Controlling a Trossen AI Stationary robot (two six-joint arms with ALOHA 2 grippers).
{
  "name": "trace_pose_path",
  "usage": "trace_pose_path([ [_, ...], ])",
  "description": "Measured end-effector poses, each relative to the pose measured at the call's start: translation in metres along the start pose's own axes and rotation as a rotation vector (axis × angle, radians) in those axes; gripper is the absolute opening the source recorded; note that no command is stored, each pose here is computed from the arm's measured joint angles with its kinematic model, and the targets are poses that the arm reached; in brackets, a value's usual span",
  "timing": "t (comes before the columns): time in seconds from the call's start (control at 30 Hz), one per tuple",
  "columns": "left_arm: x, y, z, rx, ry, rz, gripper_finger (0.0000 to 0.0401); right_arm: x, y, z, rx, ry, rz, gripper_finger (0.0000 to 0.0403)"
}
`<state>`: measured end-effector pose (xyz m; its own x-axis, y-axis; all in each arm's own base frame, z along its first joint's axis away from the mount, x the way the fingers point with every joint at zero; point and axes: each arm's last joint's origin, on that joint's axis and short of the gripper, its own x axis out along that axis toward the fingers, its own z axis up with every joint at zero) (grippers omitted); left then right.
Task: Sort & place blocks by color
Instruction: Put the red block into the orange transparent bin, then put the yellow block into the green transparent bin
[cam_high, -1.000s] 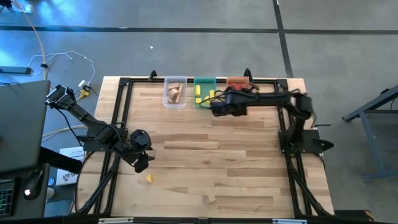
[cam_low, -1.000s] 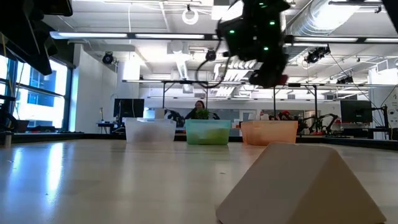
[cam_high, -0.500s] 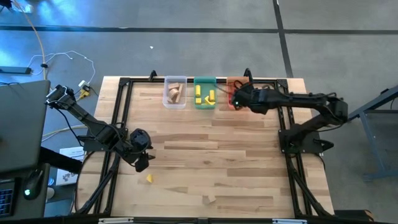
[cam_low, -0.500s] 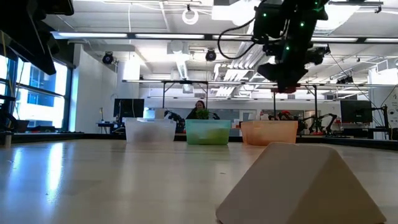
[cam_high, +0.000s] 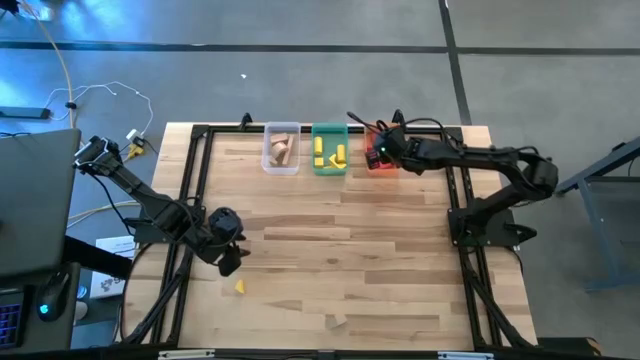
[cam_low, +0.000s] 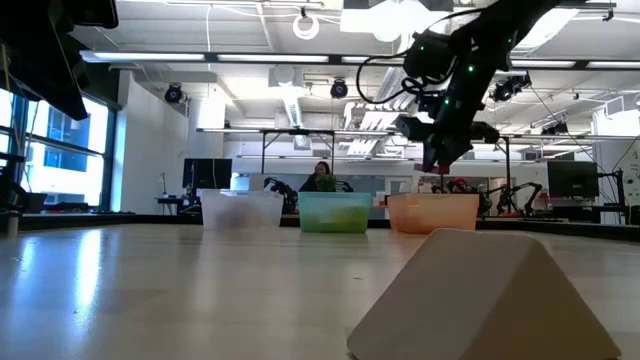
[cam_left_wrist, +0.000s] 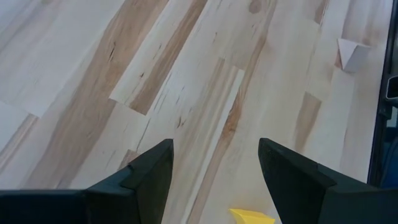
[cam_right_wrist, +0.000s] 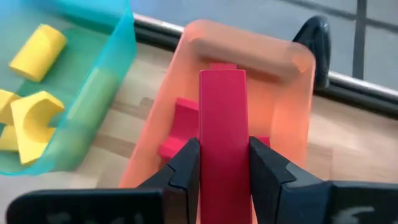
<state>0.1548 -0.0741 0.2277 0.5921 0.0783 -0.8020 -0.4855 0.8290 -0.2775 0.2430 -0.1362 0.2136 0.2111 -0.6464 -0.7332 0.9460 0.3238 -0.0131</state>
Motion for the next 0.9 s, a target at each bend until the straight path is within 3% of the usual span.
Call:
trace_pose_path([
  [0.23, 0.001, -0.006, -0.007, 0.046, 0.006, -0.009, 0.0220, 0.012, -0.002, -0.001, 0.000, 0.037, -0.015, 0.0099],
  [0.63, 0.010, -0.023, -0.033, 0.198, 0.063, 0.015, 0.0220, 0.014, -0.001, -0.003, -0.040, 0.053, -0.010, 0.0195],
  [0.9, 0.008, -0.029, -0.045, 0.267, 0.082, -0.014, 0.0220, 0.009, 0.006, 0.002, -0.036, 0.054, 0.053, 0.0204],
])
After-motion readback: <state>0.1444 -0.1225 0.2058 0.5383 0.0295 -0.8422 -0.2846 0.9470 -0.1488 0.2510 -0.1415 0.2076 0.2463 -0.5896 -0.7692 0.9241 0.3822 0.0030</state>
